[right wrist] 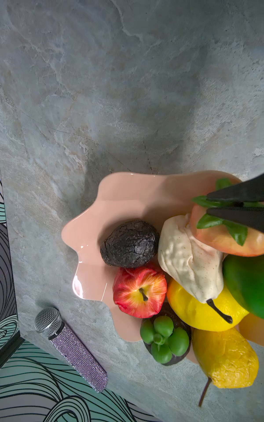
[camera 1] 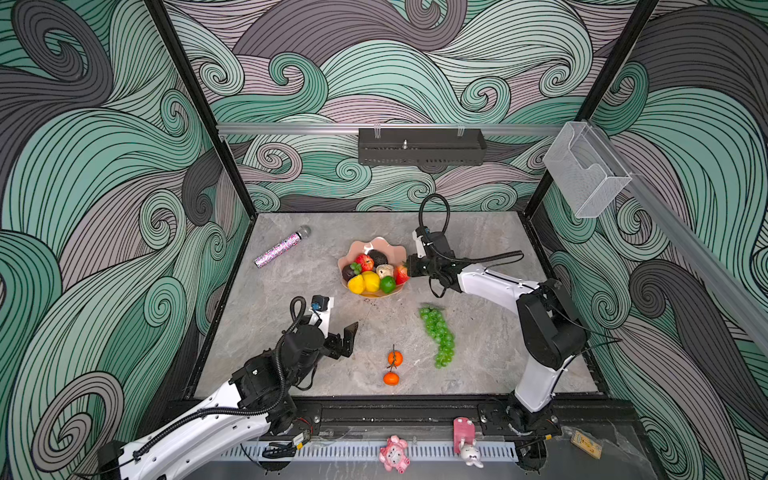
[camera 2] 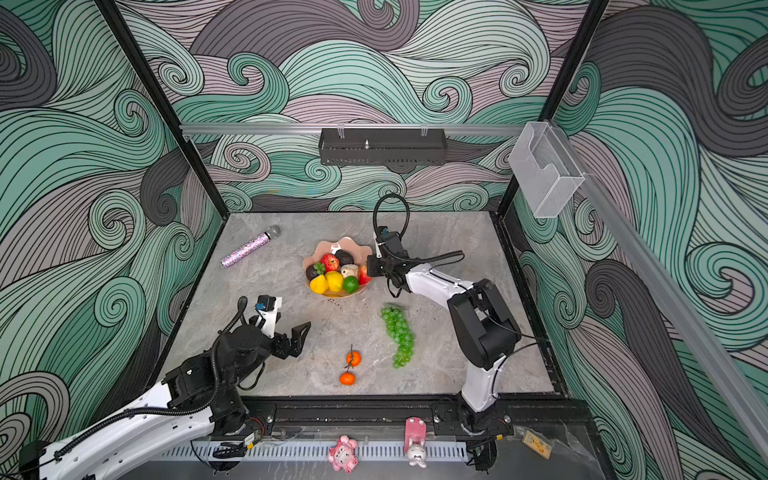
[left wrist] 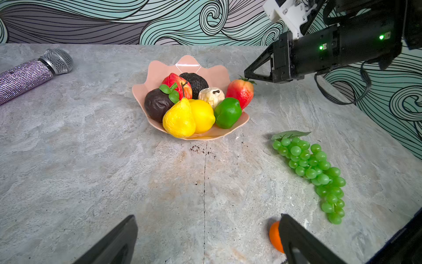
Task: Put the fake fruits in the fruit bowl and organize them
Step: 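Lower the peach into the bowl's near edge and open the right gripper, then draw the right gripper back while the left moves toward the tangerines, then lower the left gripper onto the orange tangerines and close on one, then lift the tangerines with the left gripper and carry them over the bowl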
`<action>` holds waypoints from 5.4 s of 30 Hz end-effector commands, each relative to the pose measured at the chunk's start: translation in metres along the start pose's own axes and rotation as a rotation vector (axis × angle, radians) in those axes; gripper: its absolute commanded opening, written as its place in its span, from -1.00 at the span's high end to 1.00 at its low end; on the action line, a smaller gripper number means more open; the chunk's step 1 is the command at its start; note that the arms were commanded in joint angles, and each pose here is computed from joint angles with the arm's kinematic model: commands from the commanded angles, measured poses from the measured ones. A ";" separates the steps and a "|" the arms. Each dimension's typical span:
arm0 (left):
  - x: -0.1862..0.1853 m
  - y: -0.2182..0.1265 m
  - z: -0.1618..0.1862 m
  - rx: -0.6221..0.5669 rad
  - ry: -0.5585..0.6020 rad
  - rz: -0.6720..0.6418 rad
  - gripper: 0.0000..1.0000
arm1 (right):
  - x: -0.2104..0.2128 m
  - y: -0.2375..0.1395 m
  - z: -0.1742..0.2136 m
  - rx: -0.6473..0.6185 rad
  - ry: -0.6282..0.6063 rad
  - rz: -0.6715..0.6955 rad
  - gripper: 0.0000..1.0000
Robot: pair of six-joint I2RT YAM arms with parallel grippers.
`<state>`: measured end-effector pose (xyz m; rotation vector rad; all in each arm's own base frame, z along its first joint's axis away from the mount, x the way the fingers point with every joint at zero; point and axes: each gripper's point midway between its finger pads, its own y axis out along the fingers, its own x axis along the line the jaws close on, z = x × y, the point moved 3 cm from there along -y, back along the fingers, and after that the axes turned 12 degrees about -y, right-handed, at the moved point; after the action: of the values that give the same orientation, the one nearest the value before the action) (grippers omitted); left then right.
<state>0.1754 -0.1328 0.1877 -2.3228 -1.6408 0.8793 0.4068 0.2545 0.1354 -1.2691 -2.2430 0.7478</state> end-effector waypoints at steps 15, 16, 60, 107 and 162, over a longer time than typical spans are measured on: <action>0.004 -0.001 -0.005 -0.022 -0.020 -0.029 -0.96 | 0.005 -0.018 -0.010 -0.056 -0.027 0.040 0.94; 0.004 -0.001 -0.005 -0.023 -0.020 -0.028 -0.96 | 0.006 -0.018 -0.010 -0.060 -0.029 0.044 0.94; 0.005 0.001 -0.004 -0.014 -0.014 -0.044 -0.96 | 0.018 -0.030 -0.003 -0.049 -0.005 0.152 0.09; -0.106 0.079 0.104 0.782 0.054 -0.236 -0.14 | 0.020 -0.198 0.152 -0.162 0.078 -0.160 -0.39; -0.140 0.155 -0.124 0.437 0.142 -0.066 1.00 | 0.001 -0.217 0.173 -0.172 0.097 -0.064 -0.35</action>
<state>0.3138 -0.3044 0.2565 -1.9516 -1.2681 1.0019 0.1651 0.1261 0.1501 -1.2557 -2.3185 0.4460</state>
